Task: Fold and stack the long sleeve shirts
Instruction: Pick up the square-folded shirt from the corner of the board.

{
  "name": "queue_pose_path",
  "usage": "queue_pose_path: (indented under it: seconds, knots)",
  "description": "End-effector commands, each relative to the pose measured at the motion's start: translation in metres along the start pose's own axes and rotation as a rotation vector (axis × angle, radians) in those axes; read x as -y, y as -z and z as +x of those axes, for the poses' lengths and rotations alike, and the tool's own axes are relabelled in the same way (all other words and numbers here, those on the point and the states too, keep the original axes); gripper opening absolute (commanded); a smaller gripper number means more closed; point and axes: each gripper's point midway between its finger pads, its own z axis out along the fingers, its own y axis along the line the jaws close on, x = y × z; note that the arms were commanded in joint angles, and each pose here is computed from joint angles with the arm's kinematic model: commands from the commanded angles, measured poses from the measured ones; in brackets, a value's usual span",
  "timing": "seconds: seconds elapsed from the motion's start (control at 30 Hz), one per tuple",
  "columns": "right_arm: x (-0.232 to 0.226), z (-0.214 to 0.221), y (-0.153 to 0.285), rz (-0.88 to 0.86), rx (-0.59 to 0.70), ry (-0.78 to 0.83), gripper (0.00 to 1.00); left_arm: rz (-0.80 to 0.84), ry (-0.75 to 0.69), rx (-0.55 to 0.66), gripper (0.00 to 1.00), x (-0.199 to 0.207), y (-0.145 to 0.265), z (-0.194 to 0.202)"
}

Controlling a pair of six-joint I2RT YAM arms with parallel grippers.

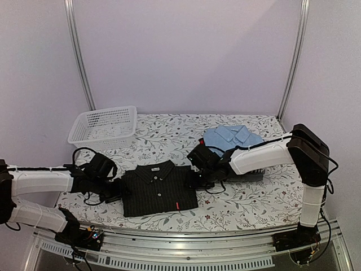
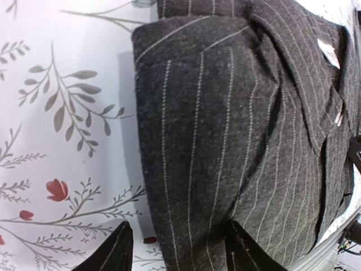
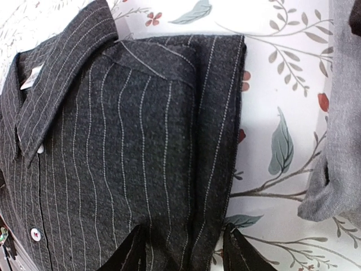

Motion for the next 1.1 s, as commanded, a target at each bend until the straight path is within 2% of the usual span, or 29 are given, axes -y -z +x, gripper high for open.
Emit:
queue_pose_path:
  seconds: [0.0, 0.3, 0.43, 0.53, 0.67, 1.07]
  knots:
    - [0.019, 0.011, -0.017, 0.094, -0.045, 0.023, 0.45, -0.002, -0.04, -0.031, 0.51, -0.002, -0.009, 0.003]
    - [0.013, 0.014, -0.025, 0.107, -0.062, 0.052, 0.39, 0.022, -0.019, -0.083, 0.32, 0.007, -0.023, 0.017]
    - [0.007, 0.012, -0.026, 0.098, -0.063, 0.062, 0.33, 0.028, -0.023, -0.09, 0.15, 0.013, -0.024, 0.018]
    - [0.003, 0.01, -0.025, 0.088, -0.062, 0.068, 0.22, 0.034, -0.028, -0.081, 0.01, 0.017, -0.02, 0.014]
    - [-0.007, 0.004, -0.021, 0.074, -0.058, 0.082, 0.01, 0.04, -0.046, -0.058, 0.0, 0.025, -0.01, 0.006]
    - [-0.036, -0.022, 0.003, 0.047, -0.012, 0.13, 0.0, 0.053, -0.081, -0.003, 0.0, 0.037, 0.023, -0.007]
